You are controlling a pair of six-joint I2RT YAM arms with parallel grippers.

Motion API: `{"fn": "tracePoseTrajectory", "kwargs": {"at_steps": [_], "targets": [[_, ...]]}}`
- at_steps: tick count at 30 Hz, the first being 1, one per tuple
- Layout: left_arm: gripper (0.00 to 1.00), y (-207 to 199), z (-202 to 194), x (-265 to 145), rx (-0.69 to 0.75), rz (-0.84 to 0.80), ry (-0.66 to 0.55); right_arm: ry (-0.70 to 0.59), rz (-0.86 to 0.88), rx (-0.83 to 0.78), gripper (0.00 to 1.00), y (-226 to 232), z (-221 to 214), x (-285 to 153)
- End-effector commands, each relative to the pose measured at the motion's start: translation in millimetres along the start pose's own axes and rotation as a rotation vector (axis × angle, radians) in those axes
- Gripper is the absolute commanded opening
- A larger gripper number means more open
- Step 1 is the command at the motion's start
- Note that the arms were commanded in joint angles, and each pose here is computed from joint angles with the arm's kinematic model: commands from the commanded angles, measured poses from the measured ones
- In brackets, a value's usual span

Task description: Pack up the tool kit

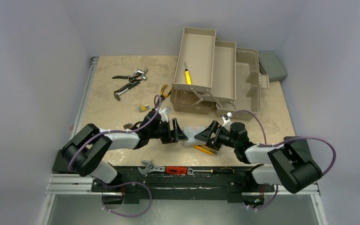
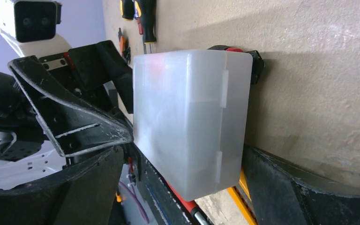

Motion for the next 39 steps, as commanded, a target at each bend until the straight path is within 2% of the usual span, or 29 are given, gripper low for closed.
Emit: {"fn": "tracePoseTrajectory", "kwargs": {"at_steps": [1, 4, 8, 10, 12, 16, 17, 23, 27, 32, 36, 39], "targets": [[0.73, -23.5, 12.3, 12.5, 0.023, -0.142, -0.015, 0.0, 0.119, 0.022, 0.92, 14.1, 10.0, 8.0], [0.68, -22.0, 11.5, 16.8, 0.023, -0.15, -0.01, -0.007, 0.165, 0.065, 0.81, 13.0, 10.6, 12.1], [0.64, -20.3, 10.4, 12.6, 0.041, -0.145, -0.027, -0.02, 0.245, 0.119, 0.56, 12.4, 8.8, 13.0], [0.64, -20.9, 10.4, 5.5, 0.064, -0.126, -0.051, -0.028, 0.292, 0.137, 0.44, 12.9, 7.7, 11.6], [0.64, -22.3, 10.9, -4.5, 0.095, -0.093, -0.08, -0.024, 0.328, 0.152, 0.36, 12.7, 6.2, 11.2], [0.64, -26.8, 12.6, -29.2, 0.17, -0.017, -0.136, -0.013, 0.307, 0.185, 0.15, 4.8, 4.6, 15.7], [0.64, -26.1, 12.1, -35.6, 0.184, 0.015, -0.144, -0.019, 0.305, 0.183, 0.12, 4.8, 4.0, 14.3], [0.66, -32.5, 14.2, -72.1, 0.274, 0.109, -0.227, -0.039, 0.345, 0.111, 0.06, 22.5, 8.9, 4.3], [0.75, -31.6, 16.6, -88.8, 0.293, 0.196, -0.278, -0.043, 0.284, 0.025, 0.06, 32.1, 15.4, 1.4], [0.79, -16.4, 20.9, -113.1, 0.284, 0.431, -0.377, -0.096, -0.075, -0.245, 0.06, 50.0, 36.5, -18.1], [0.82, -12.8, 20.1, -130.0, 0.275, 0.473, -0.458, -0.177, -0.101, -0.473, 0.03, 95.2, 57.7, -54.0], [0.95, -11.7, 18.6, -140.5, 0.256, 0.474, -0.52, -0.206, -0.153, -0.589, 0.0, 123.4, 72.2, -76.5]]}}
Point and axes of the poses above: each gripper's point midway between its finger pads, its own x axis out along the fingers, its own y axis along the line the jaws close on, z = x × y, the point moved 9 cm from there along -x, back along the fingers, and after that the axes turned 5 degrees about -x, right-handed, at the moved point
